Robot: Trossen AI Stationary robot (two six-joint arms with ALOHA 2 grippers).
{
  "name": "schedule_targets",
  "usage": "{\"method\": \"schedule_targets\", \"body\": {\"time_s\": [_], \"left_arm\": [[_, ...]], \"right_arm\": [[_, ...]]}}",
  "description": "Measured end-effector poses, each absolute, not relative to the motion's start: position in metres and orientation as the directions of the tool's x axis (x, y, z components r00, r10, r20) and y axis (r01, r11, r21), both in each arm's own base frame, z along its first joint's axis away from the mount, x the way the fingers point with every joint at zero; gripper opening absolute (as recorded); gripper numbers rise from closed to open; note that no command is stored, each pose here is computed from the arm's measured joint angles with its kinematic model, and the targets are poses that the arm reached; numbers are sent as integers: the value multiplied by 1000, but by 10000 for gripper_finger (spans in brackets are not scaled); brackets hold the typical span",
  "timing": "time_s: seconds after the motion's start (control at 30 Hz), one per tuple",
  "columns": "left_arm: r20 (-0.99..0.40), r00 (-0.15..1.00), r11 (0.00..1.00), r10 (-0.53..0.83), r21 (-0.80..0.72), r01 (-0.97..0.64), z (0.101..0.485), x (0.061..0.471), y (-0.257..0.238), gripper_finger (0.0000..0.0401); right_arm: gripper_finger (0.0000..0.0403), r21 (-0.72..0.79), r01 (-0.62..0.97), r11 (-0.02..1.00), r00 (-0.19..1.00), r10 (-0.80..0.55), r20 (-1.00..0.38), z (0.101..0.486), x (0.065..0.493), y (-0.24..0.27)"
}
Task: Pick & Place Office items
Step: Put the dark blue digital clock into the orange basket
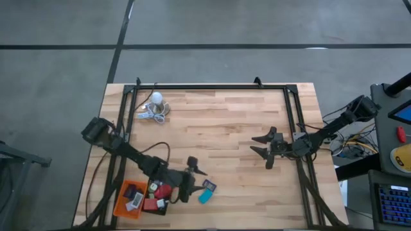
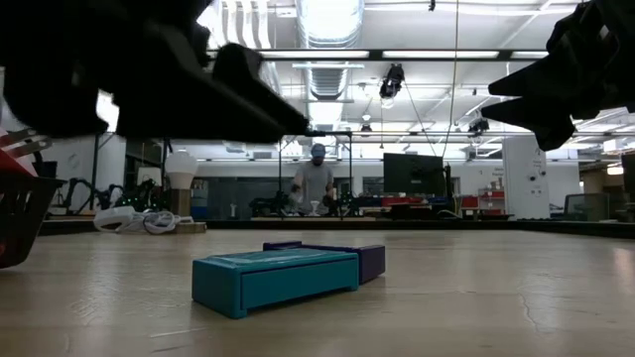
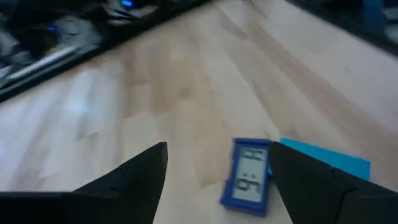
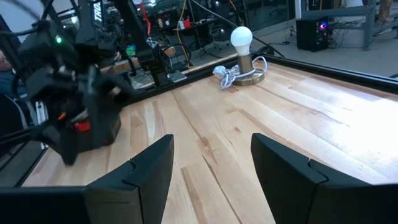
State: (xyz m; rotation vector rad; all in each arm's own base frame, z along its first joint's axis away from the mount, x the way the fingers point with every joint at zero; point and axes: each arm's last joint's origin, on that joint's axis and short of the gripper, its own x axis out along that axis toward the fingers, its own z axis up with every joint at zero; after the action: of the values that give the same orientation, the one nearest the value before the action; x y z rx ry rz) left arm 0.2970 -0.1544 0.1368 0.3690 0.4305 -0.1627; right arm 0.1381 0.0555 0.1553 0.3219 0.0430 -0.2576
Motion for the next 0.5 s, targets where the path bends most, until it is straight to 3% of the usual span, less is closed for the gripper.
{"method": "schedule_targets", "body": {"time_s": [0.23,0.5], "left_arm": [[-563,811,875,-156,302,378,123,331,-154,282],[-688,694,918,-211,104,382,116,366,-138,282]], "right_arm": [[210,307,257,916,966,-243,-83,155,138,55],[210,307,257,916,966,-243,-83,155,138,55]]}}
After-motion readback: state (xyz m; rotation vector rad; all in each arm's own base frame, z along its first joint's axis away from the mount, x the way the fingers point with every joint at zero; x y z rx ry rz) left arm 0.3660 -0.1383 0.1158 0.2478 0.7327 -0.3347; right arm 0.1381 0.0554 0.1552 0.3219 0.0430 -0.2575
